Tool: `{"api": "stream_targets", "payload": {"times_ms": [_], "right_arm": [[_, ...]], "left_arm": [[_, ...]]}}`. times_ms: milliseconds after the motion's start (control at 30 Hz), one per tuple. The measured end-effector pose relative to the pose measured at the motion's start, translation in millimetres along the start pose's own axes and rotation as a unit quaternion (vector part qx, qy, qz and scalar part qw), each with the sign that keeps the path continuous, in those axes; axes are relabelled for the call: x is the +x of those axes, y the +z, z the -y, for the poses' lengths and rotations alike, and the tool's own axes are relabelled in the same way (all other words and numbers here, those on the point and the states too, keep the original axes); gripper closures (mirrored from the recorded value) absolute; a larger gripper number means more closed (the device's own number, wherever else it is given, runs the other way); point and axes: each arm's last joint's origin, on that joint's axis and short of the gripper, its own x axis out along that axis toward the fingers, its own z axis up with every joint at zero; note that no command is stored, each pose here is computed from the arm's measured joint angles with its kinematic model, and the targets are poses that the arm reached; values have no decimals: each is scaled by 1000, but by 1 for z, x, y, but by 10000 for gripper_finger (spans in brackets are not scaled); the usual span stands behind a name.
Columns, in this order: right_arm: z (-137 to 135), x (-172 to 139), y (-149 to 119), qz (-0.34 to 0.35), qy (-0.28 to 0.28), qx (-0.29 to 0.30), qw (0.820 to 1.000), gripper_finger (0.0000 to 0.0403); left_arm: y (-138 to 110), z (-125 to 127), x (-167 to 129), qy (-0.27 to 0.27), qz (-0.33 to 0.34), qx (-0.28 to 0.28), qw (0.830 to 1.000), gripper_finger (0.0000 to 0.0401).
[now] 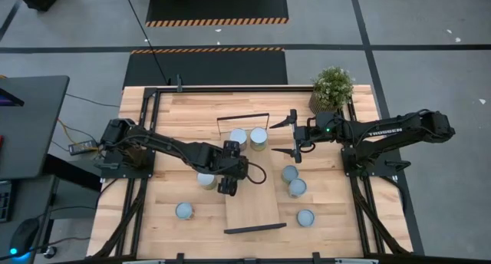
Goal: Pick and place cans onto a shelf
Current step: Put the canned peas on the shelf
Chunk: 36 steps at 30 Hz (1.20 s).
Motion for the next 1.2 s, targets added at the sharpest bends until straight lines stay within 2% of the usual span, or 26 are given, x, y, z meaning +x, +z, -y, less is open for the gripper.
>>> {"api": "stream_targets", "payload": {"times_ms": [233, 433, 900, 1200], "right_arm": [[0, 0, 0, 0, 0, 0, 1000, 35], [0, 0, 0, 0, 0, 0, 1000, 35], [0, 0, 0, 0, 0, -1, 1000, 35], [0, 0, 0, 1, 0, -5, 1000, 35]], "left_arm": [[0, -1, 0, 11, -2, -22, 1000, 44], [0, -1, 1, -15, 1, -45, 999, 44], [1, 2, -1, 2, 7, -14, 1000, 44], [2, 12, -4, -13, 15, -7, 1000, 44]]}}
